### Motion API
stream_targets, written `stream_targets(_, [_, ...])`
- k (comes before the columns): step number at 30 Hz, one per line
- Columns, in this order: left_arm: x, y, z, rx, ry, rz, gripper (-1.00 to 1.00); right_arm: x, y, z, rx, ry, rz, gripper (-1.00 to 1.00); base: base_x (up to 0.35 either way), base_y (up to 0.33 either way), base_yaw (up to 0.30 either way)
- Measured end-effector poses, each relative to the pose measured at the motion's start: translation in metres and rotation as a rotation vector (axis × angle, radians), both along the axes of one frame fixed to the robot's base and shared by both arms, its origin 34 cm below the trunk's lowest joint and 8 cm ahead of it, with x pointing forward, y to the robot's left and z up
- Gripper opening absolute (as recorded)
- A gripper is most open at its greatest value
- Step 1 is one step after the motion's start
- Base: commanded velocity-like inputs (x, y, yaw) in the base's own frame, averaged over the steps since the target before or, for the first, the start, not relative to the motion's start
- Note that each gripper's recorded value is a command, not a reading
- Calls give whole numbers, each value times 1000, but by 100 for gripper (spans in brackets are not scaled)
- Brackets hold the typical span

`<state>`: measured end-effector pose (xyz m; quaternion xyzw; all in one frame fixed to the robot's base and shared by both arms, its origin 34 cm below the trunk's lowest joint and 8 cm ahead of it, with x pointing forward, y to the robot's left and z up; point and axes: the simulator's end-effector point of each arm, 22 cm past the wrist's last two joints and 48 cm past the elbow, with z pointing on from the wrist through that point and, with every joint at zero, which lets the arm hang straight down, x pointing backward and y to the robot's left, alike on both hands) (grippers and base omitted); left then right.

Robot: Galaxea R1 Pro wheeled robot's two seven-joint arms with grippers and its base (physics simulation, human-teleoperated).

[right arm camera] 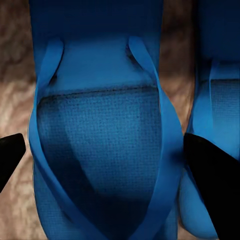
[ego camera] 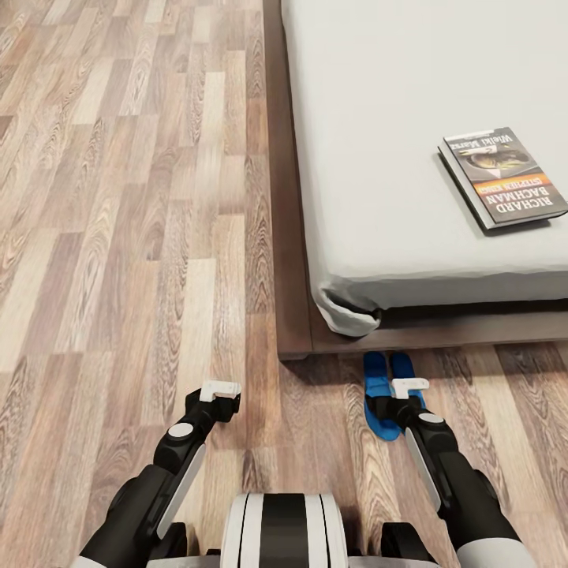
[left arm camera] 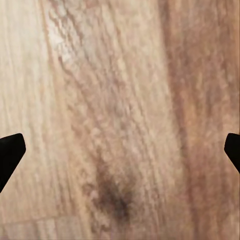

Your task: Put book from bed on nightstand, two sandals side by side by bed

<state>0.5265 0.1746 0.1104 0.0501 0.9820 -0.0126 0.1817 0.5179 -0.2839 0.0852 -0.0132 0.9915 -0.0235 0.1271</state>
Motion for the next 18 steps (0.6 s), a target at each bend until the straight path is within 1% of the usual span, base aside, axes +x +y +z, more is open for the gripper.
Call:
stream_targets(3, [-1, 0, -2, 0, 3, 0, 100, 0, -1, -1, -2, 0, -1, -100, 0, 0, 0])
stream_targets(9, [-1, 0, -2, -1, 3, 1, 100, 5, -1, 0, -1, -26, -3, -100, 0, 0, 0])
stream_targets(18, [-16, 0, -19, -1, 40, 1, 100, -10, -1, -17, 0, 8, -2, -100, 0, 0, 0])
